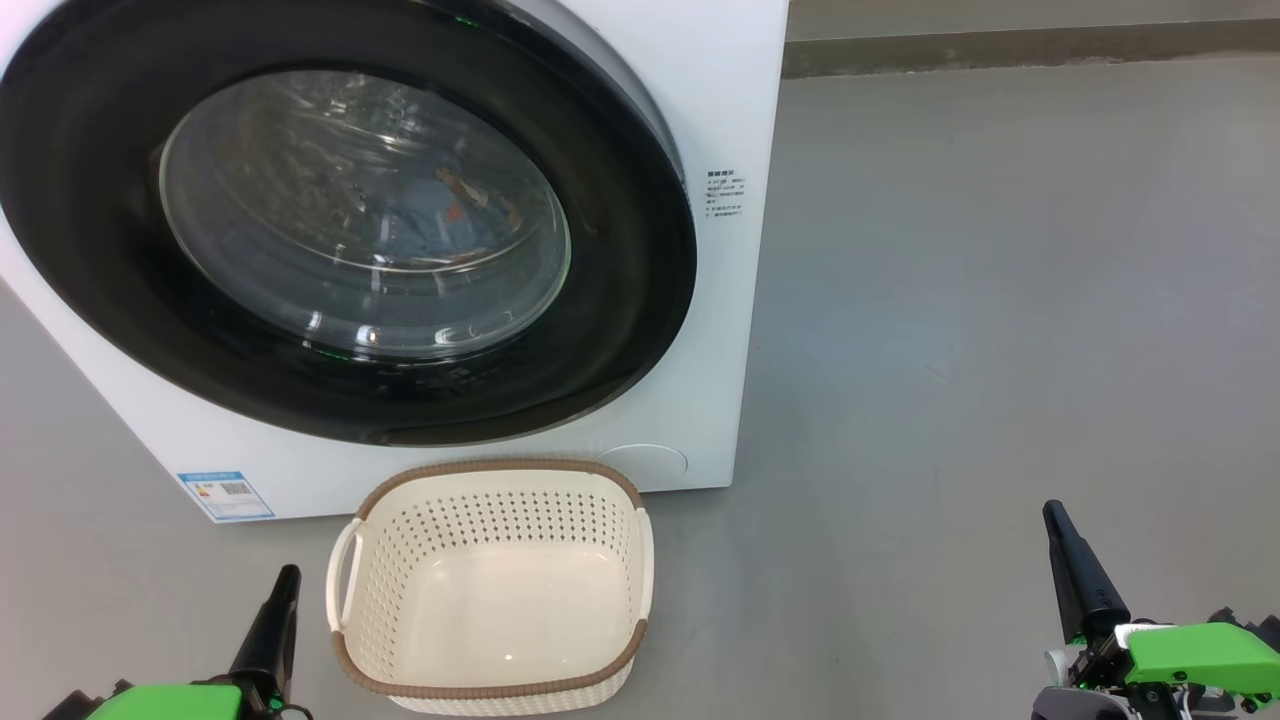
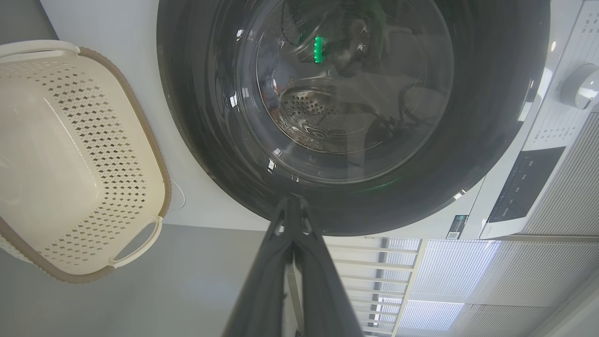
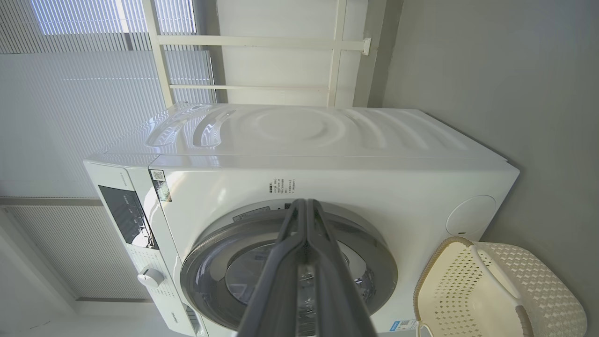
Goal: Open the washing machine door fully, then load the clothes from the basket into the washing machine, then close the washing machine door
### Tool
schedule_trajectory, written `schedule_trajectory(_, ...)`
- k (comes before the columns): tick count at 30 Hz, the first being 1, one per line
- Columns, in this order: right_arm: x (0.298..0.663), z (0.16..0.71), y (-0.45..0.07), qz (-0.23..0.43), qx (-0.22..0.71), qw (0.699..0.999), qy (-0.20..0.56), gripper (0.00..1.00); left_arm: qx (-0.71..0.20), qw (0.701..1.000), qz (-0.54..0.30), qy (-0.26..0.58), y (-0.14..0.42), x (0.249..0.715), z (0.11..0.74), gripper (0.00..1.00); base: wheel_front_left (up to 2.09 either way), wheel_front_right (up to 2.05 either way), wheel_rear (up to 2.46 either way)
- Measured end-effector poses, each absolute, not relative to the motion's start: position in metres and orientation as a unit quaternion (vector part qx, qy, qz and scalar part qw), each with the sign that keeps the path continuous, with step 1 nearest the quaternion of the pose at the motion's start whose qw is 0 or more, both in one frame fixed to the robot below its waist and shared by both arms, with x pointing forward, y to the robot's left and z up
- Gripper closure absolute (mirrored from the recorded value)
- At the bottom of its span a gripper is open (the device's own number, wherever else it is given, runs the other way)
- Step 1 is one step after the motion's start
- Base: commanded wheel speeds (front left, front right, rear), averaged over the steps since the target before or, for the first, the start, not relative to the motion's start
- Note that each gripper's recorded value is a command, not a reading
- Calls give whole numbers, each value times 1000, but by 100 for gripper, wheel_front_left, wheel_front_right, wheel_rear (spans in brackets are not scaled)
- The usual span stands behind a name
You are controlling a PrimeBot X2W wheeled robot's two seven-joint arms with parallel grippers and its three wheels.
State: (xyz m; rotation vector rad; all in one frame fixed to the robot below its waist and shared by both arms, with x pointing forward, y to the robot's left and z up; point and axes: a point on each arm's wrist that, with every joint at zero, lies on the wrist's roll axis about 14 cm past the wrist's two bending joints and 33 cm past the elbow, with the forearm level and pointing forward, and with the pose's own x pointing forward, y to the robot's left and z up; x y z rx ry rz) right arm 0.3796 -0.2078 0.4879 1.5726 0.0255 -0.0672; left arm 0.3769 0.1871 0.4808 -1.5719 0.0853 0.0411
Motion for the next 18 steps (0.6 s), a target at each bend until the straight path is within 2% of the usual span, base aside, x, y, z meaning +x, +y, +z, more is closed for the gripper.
schedule_trajectory(18, 380, 488, -208, -31, 708, 705, 10, 100, -707, 706, 19, 38, 187, 377, 481, 100, 0, 0, 0)
